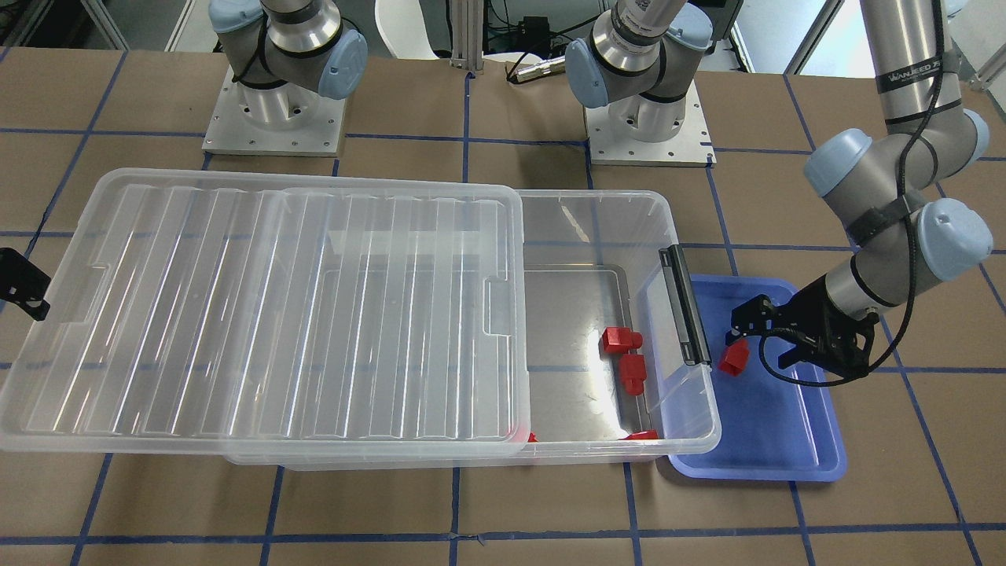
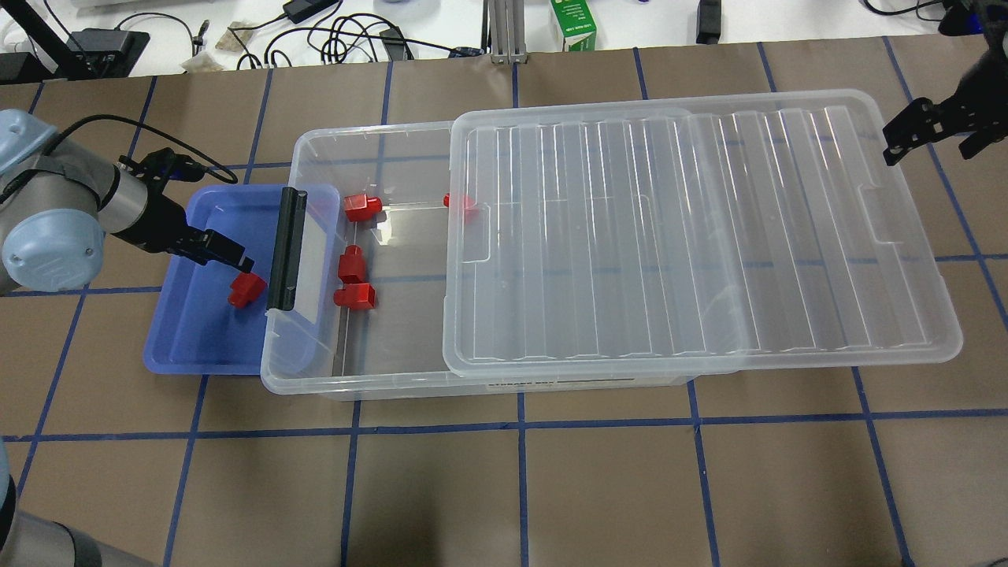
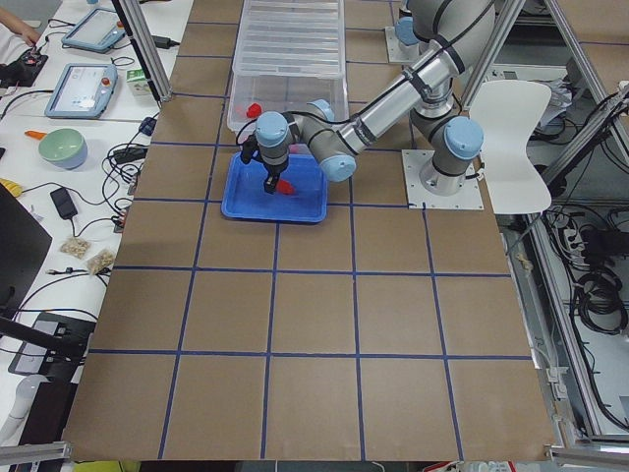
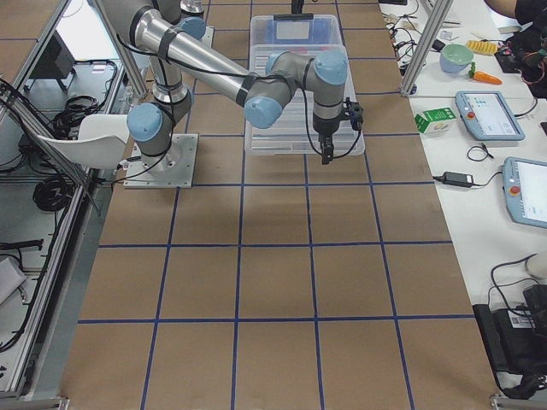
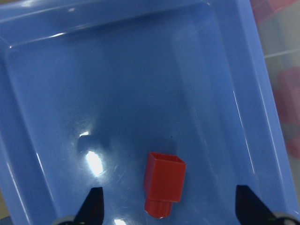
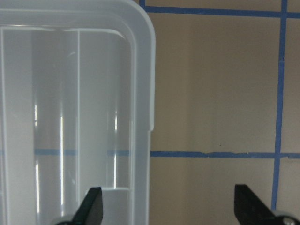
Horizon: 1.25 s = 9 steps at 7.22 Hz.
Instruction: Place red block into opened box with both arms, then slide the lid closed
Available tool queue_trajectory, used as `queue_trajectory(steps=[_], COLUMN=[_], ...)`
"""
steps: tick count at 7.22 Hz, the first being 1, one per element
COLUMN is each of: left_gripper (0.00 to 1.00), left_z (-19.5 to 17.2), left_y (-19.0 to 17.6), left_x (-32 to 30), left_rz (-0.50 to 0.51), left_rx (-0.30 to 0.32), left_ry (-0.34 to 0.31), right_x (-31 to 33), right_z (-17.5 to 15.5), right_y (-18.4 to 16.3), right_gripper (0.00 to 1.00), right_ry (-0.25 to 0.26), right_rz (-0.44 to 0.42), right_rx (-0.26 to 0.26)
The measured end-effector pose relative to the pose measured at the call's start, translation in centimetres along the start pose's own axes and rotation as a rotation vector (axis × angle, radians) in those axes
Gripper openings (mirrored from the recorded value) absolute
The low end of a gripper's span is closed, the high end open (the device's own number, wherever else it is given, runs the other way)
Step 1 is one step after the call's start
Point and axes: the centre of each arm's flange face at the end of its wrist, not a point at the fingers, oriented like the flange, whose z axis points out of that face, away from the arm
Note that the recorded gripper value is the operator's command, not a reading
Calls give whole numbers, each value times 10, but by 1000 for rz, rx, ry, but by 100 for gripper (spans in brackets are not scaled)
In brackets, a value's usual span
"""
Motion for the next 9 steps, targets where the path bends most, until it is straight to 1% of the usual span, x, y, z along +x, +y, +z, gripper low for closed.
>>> queue_trajectory(steps=[1, 2, 3, 4, 5, 6, 7, 8, 9], left_gripper=[100, 100, 80, 52, 28, 17, 3, 0, 0], left_z=[11, 19, 27, 34, 39, 42, 42, 41, 38], left_y=[4, 8, 11, 13, 13, 14, 14, 13, 12], left_x=[-1, -2, -2, -3, -5, -6, -7, -7, -6], left_rz=[-4, -9, -13, -13, -12, -10, -9, -8, -9], left_rx=[-1, -5, -5, 2, 5, 5, 5, 6, 11], left_ry=[8, 11, 11, 3, -1, -3, -5, -7, -13], right_x=[-4, -11, -20, -31, -38, -44, -59, -91, -128], right_z=[-29, -59, -88, -112, -126, -134, -138, -140, -140], right_y=[2, 13, 30, 49, 62, 68, 66, 59, 50], right_gripper=[100, 100, 100, 100, 100, 100, 100, 100, 100], right_ry=[-12, -18, -21, -25, -28, -28, -29, -29, -30], right_rz=[-2, -1, 0, 1, 4, 10, 19, 40, 72], right_rx=[-20, -38, -49, -55, -57, -54, -46, -41, -36])
